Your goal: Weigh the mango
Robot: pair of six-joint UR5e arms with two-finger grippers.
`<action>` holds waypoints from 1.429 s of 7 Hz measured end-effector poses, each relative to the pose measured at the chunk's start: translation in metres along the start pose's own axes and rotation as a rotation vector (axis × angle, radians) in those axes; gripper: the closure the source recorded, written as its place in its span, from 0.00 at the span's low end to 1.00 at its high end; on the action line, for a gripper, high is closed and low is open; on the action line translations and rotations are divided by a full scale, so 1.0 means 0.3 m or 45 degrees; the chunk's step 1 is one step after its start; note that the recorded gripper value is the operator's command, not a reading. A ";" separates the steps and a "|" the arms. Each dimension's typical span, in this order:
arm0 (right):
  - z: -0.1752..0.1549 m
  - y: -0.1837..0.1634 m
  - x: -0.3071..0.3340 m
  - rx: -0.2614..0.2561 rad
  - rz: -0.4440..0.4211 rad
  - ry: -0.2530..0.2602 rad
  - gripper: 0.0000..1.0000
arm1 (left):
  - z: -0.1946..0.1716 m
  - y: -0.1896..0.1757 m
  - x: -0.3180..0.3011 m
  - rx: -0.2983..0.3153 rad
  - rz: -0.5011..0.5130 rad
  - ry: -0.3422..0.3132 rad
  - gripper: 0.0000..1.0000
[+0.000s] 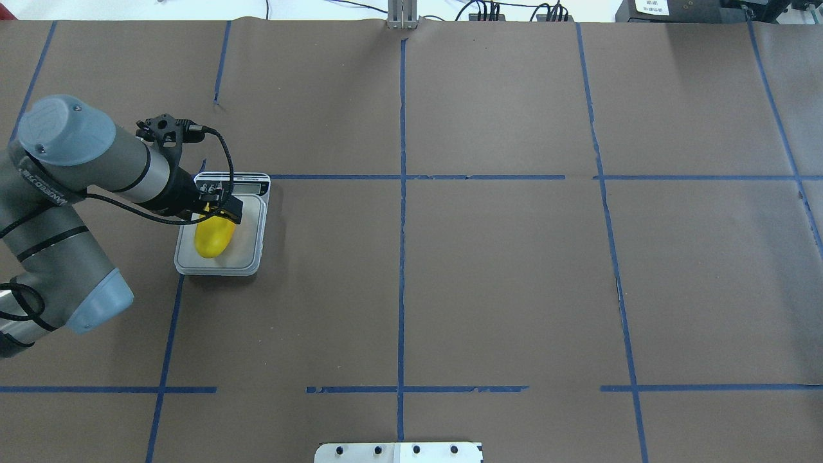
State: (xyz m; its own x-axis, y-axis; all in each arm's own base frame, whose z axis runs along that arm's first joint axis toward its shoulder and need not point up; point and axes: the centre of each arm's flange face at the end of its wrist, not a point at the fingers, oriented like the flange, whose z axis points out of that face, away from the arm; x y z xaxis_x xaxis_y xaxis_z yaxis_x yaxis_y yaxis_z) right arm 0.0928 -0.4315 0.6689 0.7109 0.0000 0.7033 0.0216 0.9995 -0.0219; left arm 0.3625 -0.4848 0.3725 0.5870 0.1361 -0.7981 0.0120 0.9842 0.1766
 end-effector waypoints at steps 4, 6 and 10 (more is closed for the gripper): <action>0.000 0.000 0.000 0.000 0.000 0.000 0.00 | -0.581 -0.130 -0.285 0.139 0.241 -0.168 0.00; 0.000 0.000 0.000 0.000 0.000 0.000 0.00 | -0.734 -0.147 -0.586 0.066 0.289 -0.234 0.00; 0.000 0.000 0.000 0.000 -0.001 0.000 0.00 | -0.740 0.050 -1.434 -0.051 0.195 -0.202 0.00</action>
State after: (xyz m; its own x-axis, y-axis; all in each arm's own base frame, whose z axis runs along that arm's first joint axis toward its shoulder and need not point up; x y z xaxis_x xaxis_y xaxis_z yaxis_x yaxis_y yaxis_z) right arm 0.0928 -0.4315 0.6690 0.7108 -0.0009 0.7034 0.0224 0.9995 -0.0213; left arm -0.0695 -0.5034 0.5905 0.6994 0.2680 -0.6626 -0.1176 0.9575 0.2632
